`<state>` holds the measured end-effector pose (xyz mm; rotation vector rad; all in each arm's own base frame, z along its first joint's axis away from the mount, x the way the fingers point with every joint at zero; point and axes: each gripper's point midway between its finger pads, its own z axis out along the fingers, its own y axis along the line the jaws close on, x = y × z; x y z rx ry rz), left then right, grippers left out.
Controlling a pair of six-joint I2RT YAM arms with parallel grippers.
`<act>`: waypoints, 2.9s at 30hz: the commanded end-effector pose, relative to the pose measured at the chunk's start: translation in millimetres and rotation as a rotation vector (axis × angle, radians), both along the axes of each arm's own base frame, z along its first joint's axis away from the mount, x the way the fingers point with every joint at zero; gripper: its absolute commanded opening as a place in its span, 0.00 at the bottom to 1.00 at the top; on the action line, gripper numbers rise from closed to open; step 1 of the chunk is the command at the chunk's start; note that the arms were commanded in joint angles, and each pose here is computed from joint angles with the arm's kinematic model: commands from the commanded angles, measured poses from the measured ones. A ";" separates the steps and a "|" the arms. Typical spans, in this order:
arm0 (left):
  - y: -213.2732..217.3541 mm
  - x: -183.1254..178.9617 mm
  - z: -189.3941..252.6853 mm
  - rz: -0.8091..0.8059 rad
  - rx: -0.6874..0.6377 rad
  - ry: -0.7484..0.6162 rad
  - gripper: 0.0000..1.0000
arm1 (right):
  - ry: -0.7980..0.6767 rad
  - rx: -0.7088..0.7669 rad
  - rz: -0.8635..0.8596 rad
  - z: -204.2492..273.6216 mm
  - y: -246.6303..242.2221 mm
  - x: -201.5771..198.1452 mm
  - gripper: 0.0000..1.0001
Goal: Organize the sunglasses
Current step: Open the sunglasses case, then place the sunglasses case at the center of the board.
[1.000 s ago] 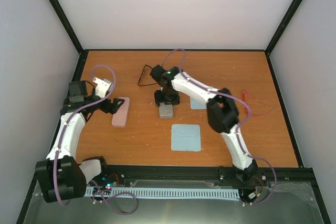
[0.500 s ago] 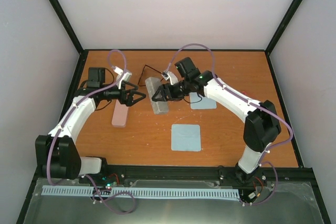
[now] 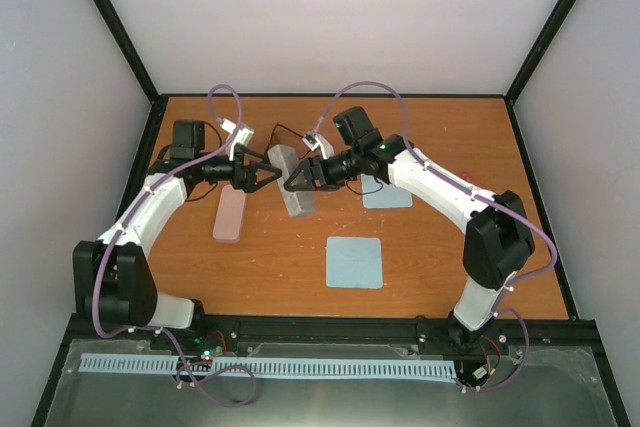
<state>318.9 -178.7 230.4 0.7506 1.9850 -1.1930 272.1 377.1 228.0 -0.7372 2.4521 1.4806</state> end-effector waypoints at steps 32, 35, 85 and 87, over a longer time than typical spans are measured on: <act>29.3 28.0 -44.4 0.159 0.274 -0.073 1.00 | 0.082 -0.094 -0.118 -35.2 -61.9 20.6 0.03; 41.9 26.4 -42.5 0.198 0.304 -0.088 1.00 | 0.157 -0.167 -0.090 -69.3 -60.9 23.4 0.03; 64.8 37.6 -51.3 0.250 0.249 -0.026 1.00 | 0.392 -0.103 -0.078 -140.6 -83.5 94.8 0.64; 60.2 37.0 -49.7 0.237 0.229 -0.026 0.99 | 0.402 -0.069 -0.064 -135.8 -82.4 92.9 0.64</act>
